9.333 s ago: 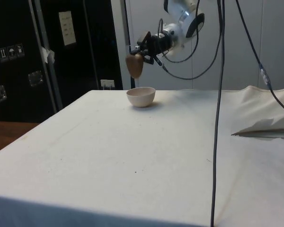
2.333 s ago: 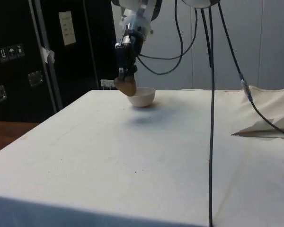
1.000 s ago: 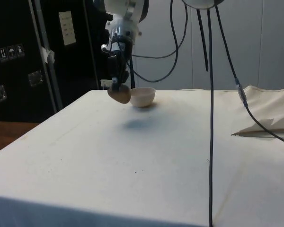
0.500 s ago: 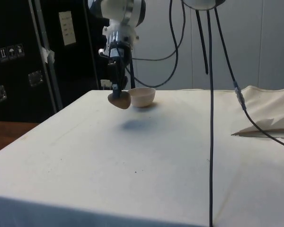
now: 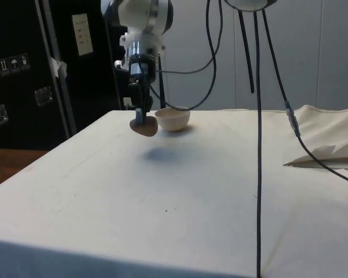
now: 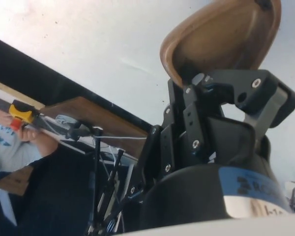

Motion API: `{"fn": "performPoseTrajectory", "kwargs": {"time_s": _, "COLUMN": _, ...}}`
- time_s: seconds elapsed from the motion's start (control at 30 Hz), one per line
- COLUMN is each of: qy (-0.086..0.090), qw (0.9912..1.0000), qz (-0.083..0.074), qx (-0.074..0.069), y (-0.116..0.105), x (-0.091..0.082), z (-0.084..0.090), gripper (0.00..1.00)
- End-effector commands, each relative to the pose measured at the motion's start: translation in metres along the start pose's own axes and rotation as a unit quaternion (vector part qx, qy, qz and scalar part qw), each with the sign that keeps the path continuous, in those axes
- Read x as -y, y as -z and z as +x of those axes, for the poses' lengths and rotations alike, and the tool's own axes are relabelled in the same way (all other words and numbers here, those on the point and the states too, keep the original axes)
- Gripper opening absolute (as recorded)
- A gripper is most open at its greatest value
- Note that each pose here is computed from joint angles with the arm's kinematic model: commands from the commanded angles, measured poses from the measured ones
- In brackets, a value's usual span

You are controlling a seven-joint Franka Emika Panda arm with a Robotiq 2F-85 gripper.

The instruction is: Pour the coffee beans from the cup into the bowl.

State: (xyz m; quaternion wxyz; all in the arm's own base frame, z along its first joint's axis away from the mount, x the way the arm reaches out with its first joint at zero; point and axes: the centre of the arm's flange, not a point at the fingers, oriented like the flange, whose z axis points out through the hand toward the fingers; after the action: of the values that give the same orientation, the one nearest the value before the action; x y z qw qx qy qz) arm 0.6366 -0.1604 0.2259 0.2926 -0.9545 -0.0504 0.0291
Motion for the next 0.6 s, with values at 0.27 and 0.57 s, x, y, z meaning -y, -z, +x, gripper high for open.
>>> {"fn": "performPoseTrajectory", "kwargs": {"time_s": 0.27, "qy": 0.009, "qw": 0.9996, "qz": -0.026, "qx": -0.005, "y": -0.002, "x": 0.012, "z": 0.0, "gripper": 0.01}}
{"fn": "performPoseTrajectory", "kwargs": {"time_s": 0.57, "qy": 0.019, "qw": 0.99936, "qz": -0.03, "qx": 0.003, "y": -0.005, "x": 0.019, "z": 0.012, "gripper": 0.01}}
